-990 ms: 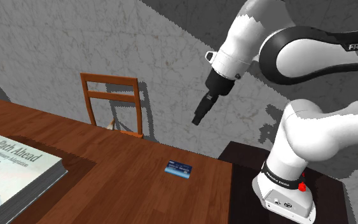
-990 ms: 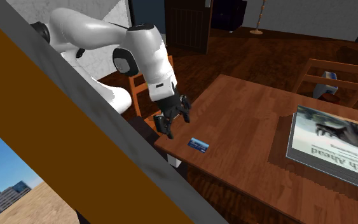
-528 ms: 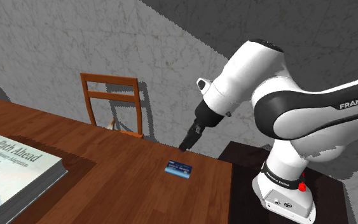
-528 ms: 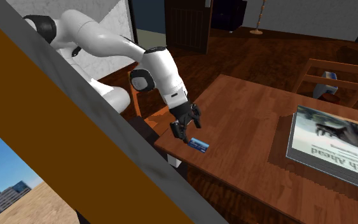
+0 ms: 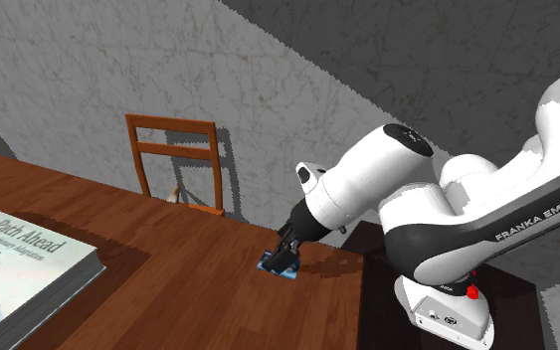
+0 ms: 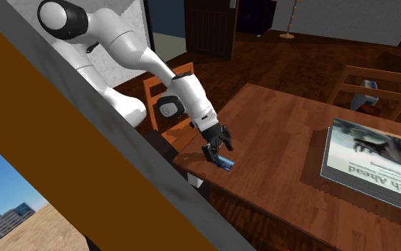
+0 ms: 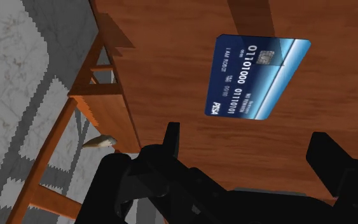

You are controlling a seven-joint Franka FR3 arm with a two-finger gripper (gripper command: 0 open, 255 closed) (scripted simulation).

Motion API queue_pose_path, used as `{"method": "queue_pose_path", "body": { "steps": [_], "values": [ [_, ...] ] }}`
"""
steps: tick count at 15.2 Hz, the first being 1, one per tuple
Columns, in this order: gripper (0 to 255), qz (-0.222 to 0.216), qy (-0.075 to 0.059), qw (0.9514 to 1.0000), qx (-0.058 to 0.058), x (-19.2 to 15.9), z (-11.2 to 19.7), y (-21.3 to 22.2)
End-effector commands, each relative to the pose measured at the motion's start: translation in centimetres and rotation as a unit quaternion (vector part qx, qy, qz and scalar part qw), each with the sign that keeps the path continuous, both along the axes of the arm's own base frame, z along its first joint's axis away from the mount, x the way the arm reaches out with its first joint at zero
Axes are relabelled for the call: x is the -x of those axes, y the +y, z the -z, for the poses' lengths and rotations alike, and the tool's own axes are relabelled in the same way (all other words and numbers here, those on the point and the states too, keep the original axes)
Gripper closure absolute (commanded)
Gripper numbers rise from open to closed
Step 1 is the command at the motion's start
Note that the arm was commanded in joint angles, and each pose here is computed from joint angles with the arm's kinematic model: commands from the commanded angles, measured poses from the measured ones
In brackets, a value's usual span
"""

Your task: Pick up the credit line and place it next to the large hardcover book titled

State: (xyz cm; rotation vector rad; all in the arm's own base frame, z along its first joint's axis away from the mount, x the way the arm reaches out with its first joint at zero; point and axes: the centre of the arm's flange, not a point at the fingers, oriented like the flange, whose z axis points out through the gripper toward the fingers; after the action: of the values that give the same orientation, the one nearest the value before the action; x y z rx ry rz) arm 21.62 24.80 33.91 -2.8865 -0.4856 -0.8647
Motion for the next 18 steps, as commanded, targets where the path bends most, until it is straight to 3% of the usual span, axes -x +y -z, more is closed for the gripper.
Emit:
{"method": "queue_pose_path", "body": {
  "steps": [1,11,12,18],
  "values": [
    [0,-0.001,-0.001,1.0,-0.001,-0.7,1.1,0.3],
    [0,-0.001,-0.001,1.0,-0.001,-1.4,2.2,0.5],
    [255,-0.001,-0.001,1.0,-0.001,-1.4,2.2,0.5],
    [255,-0.001,-0.001,1.0,-0.001,-1.4,2.2,0.5]
  ]
}}
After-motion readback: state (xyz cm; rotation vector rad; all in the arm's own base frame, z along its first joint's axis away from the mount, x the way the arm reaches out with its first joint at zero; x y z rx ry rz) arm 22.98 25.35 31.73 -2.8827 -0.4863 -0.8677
